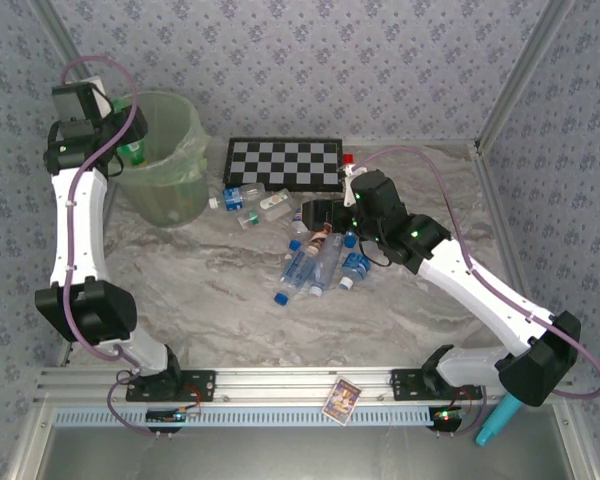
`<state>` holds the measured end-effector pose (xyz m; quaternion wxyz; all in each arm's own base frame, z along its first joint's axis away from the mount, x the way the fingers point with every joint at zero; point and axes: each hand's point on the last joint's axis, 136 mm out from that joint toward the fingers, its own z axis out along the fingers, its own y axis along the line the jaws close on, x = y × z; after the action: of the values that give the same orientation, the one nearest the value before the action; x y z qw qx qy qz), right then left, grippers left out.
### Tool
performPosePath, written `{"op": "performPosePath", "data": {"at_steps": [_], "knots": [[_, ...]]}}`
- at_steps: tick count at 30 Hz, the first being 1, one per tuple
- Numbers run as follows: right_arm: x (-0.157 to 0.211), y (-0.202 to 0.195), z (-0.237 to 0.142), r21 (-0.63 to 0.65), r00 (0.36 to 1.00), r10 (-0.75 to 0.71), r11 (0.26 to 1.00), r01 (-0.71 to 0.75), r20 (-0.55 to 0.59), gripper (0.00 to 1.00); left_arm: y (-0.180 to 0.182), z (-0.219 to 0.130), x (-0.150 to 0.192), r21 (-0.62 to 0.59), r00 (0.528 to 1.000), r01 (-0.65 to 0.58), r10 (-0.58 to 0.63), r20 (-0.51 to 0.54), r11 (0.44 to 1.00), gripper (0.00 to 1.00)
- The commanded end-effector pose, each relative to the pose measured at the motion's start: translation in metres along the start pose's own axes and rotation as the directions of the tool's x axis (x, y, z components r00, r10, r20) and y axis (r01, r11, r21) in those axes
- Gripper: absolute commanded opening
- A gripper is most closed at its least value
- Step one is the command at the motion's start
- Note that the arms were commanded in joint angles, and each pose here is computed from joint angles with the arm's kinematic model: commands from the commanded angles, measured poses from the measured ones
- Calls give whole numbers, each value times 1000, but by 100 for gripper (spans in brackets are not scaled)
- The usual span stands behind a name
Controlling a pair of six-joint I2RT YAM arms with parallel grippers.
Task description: Put the plastic bottles in the bin
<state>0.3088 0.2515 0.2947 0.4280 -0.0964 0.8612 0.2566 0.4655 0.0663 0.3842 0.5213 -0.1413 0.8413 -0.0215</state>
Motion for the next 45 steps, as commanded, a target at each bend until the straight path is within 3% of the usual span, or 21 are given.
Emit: {"op": "performPosePath", "data": {"at_steps": [1,6,18,28,32,36,42,45], "knots": [[-3,-2,-8,4,1000,-16,1000,16,13,100,-8,-8,-10,29,999,-11,10,35,1000,85],[-1,-3,-8,5,1000,-7,1000,7,12,100,-7,-11,-7,20,999,-10,9,35,1000,100],[6,-6,-7,24,1000,9,1000,-9,-2,100,-30,-32,-7,116,998,61,-63,11,991,100],[34,-44,-2,225,990,128,968,-110,-67,100,-88,-61,33,287,991,115,-90,-99,951,100],[70,-74,0,373,965,237,911,-179,-116,100,-109,-72,62,354,981,148,-91,-171,924,100],[97,-84,2,439,938,318,869,-229,-139,100,-126,-83,91,395,972,145,-57,-226,907,100],[143,-84,17,429,862,484,817,-384,-151,75,-131,-98,123,423,954,185,-57,-296,887,100],[166,-87,23,442,827,545,780,-442,-135,68,-130,-106,130,435,950,184,-46,-309,881,100]]}}
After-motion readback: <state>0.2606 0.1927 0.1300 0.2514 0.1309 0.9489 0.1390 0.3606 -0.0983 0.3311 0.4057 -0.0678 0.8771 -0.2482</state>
